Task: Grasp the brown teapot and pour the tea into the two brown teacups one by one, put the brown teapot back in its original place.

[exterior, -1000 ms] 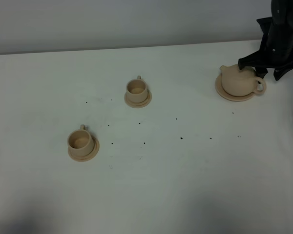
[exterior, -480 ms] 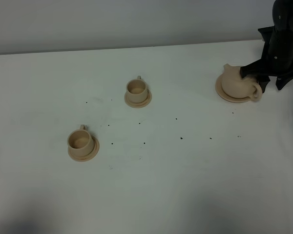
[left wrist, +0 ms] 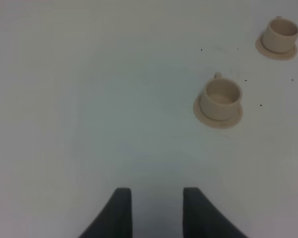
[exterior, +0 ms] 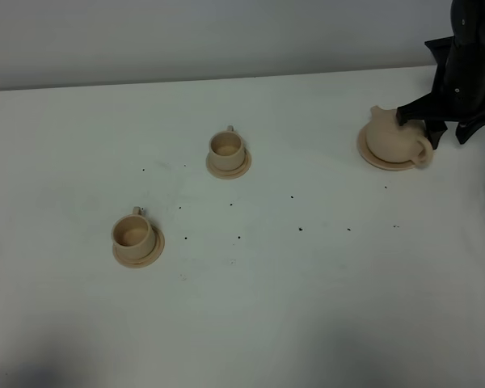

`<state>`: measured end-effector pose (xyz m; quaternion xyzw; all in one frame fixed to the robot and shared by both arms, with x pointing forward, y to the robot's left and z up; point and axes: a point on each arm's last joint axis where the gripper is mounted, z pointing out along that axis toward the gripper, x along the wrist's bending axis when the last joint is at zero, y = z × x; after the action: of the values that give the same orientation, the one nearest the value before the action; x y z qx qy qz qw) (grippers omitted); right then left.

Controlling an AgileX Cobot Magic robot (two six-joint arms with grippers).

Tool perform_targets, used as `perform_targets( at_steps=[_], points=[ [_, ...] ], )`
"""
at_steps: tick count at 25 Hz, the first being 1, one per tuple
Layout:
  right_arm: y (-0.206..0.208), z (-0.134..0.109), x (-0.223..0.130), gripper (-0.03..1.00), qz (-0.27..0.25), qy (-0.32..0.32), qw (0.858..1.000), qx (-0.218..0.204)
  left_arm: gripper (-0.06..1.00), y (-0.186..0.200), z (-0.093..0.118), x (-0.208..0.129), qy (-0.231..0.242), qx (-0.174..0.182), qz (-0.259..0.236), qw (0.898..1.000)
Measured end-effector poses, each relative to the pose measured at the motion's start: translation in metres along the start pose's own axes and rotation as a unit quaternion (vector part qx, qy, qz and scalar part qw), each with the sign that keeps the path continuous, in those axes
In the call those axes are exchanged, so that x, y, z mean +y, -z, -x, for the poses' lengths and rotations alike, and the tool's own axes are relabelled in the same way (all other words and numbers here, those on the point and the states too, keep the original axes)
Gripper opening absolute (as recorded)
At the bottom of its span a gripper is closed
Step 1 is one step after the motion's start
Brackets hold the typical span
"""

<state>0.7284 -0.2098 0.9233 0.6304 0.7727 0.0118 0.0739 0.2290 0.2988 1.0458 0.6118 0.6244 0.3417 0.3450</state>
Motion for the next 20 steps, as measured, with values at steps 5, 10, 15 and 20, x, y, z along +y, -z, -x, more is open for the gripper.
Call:
perform_targets(
  at_steps=[5,10,15,20],
  points=[
    [-0.003,0.008,-0.002,0.44,-0.005,-0.004,1.000,-0.005,0.30,0.000,0.000,0.000,0.000,0.000,0.000,1.000],
    [-0.016,0.013,-0.017,0.44,-0.042,0.005,0.999,-0.005,0.30,0.000,0.000,0.000,0.000,0.000,0.000,1.000],
    [-0.011,0.015,-0.023,0.44,-0.049,0.013,0.999,-0.004,0.30,0.000,0.000,0.000,0.000,0.000,0.000,1.000],
    [0.000,0.016,-0.022,0.44,-0.038,0.017,0.999,-0.005,0.30,0.000,0.000,0.000,0.000,0.000,0.000,1.000]
  ],
)
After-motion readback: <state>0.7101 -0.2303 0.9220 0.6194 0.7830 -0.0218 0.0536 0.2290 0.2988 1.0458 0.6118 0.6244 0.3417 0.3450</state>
